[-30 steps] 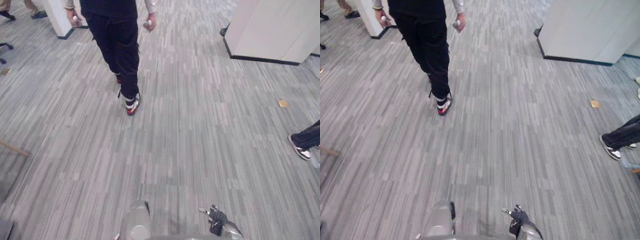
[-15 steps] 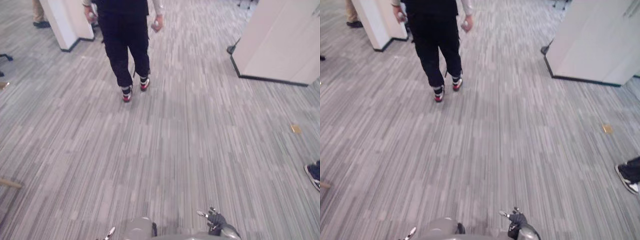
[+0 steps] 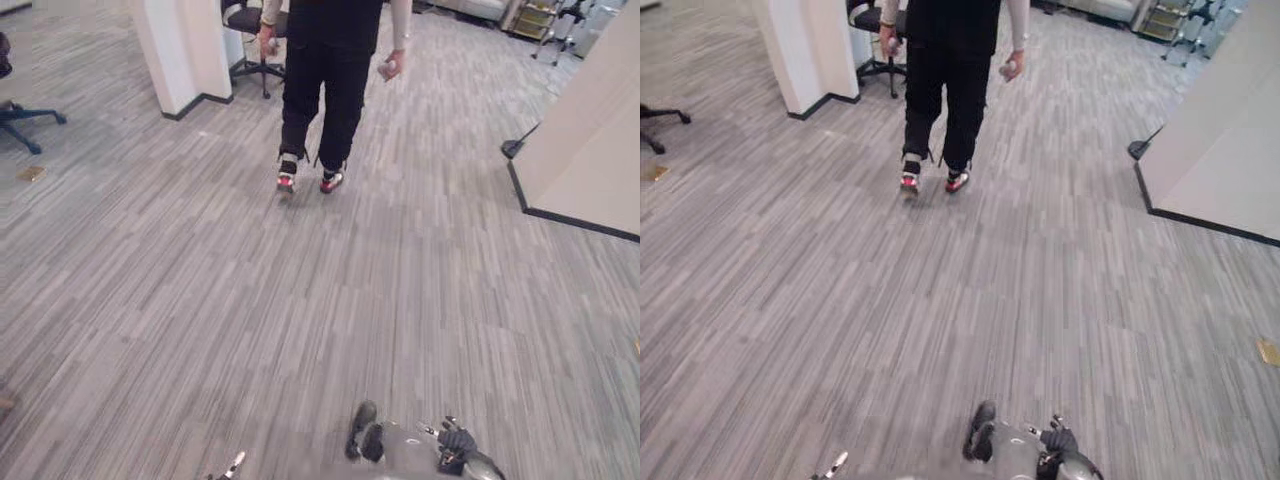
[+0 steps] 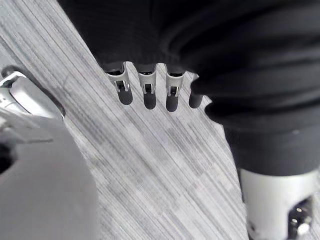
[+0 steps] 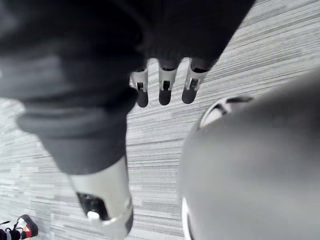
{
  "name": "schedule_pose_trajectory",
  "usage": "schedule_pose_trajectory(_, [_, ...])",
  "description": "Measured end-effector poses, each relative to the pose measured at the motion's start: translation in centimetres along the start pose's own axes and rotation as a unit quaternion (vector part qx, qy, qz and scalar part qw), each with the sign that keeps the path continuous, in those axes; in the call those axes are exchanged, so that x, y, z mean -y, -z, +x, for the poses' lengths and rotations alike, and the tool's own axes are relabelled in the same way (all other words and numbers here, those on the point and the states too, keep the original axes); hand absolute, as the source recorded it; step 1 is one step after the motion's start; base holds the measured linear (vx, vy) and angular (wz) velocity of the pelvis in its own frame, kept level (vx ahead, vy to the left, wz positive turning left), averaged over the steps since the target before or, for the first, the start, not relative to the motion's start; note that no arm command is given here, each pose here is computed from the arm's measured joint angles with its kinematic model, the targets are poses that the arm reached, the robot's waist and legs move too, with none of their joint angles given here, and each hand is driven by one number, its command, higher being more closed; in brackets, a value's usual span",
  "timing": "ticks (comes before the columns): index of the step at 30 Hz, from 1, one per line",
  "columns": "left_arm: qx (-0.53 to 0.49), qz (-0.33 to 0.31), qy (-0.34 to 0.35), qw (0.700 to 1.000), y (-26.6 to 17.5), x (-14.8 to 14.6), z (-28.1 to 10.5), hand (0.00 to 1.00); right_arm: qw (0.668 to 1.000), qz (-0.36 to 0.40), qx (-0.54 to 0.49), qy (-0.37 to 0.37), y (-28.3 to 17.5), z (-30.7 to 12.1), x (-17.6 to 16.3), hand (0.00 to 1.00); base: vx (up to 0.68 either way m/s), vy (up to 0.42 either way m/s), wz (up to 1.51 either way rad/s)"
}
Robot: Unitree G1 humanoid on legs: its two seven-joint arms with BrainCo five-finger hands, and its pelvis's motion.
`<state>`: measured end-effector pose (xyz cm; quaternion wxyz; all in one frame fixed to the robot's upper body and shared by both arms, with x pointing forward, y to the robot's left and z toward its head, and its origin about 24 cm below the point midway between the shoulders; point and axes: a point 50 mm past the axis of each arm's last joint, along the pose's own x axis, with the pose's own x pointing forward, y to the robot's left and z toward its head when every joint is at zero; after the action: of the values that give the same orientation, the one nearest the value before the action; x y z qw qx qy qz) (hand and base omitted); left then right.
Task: Organize washtable
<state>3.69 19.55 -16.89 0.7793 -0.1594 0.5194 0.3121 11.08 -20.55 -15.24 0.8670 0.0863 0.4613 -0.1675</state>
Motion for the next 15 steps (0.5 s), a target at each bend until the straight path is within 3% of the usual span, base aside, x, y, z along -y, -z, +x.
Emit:
schedule_pose_trajectory(6, [-0.008, -0.014, -0.022, 1.0, 0.2, -1.4, 0.0, 0.0, 0.999, -0.021, -0.025, -0.031, 0.2, 0.5, -2.1, 0.0, 0.7, -0.033, -0.76])
schedule_pose_trajectory(11, [-0.021, -0.008, -0.035, 0.999, 1.1, -2.7, -0.2, 0.0, 0.998, -0.017, -0.053, -0.04, 1.6, 0.2, -3.0, 0.0, 0.49, 0.228, -0.49])
schedule_pose_trajectory(15, [0.017, 0.031, -0.038, 0.999, -1.2, -3.8, 0.3, 0.0, 0.996, -0.01, -0.074, -0.039, 2.8, -0.1, -3.3, 0.0, 0.36, 0.256, 0.32])
